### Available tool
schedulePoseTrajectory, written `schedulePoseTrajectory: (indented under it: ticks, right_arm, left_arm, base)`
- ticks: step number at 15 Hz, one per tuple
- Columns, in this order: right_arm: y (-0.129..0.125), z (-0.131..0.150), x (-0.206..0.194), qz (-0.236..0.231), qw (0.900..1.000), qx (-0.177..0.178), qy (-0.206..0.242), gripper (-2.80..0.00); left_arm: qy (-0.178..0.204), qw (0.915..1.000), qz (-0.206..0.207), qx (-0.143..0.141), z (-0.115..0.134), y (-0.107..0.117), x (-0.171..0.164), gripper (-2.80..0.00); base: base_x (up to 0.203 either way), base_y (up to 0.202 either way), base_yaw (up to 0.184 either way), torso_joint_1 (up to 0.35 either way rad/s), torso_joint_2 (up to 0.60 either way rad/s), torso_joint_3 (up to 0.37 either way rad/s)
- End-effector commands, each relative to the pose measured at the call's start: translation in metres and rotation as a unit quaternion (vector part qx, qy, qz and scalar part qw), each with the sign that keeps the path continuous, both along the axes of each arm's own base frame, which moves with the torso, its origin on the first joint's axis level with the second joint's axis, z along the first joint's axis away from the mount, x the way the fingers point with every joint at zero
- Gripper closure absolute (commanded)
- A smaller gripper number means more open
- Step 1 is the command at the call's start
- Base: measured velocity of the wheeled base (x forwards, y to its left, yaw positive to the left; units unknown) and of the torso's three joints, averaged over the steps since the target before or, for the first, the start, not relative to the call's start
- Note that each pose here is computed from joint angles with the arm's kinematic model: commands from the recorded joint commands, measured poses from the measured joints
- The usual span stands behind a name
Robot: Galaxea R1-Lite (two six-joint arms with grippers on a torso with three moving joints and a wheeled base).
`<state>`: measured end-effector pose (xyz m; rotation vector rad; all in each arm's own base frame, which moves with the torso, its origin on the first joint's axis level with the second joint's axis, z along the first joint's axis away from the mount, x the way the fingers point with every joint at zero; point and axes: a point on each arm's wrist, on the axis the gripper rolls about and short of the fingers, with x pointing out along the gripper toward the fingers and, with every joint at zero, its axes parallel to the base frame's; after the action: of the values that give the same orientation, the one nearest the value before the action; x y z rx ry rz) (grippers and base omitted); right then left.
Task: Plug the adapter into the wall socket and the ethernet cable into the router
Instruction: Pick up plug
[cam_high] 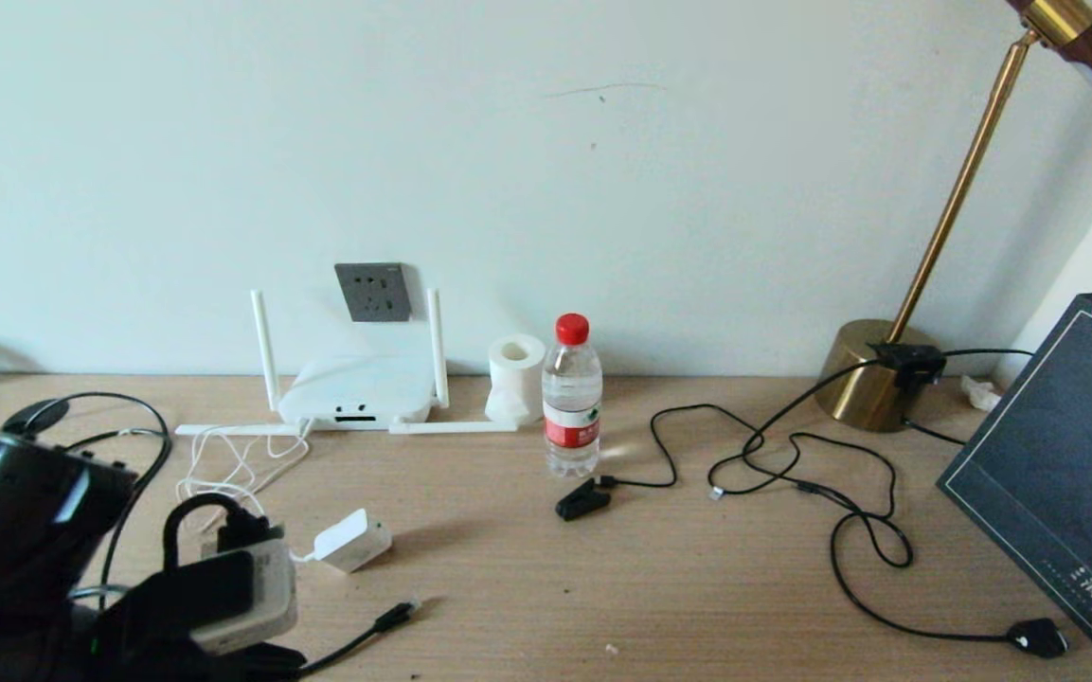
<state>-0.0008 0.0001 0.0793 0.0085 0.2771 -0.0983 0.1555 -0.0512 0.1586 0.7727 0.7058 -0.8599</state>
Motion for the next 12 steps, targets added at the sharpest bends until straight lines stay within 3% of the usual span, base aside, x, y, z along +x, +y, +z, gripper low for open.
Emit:
schedulePoseTrajectory:
  ticks: [1,8,9,12]
  right_arm:
    - [0.000,0.000,0.000,0.000,1.000,0.000,0.000,0.00]
    - [0.000,0.000,0.000,0.000,1.000,0.000,0.000,0.00]
    - [0.000,0.000,0.000,0.000,1.000,0.000,0.000,0.00]
    - [0.000,0.000,0.000,0.000,1.000,0.000,0.000,0.00]
  left_arm:
    - [0.010,0.9999,-0.007,0.007,-0.004,-0.001,0.003,0.00]
    - [0.004,0.9999,0.010,0.012,-0.001,0.006,0.014,0.00]
    - [0.004,0.9998,0.012,0.012,0.001,0.005,0.020,-2.80]
    - [-0.004,0.9998,0.017,0.008,0.008,0.001,0.050,-2.80]
  base:
    - [0.000,0.000,0.000,0.000,0.00,0.000]
    - [0.000,0.000,0.000,0.000,0.00,0.000]
    - [0.000,0.000,0.000,0.000,0.00,0.000]
    - [0.000,0.000,0.000,0.000,0.00,0.000]
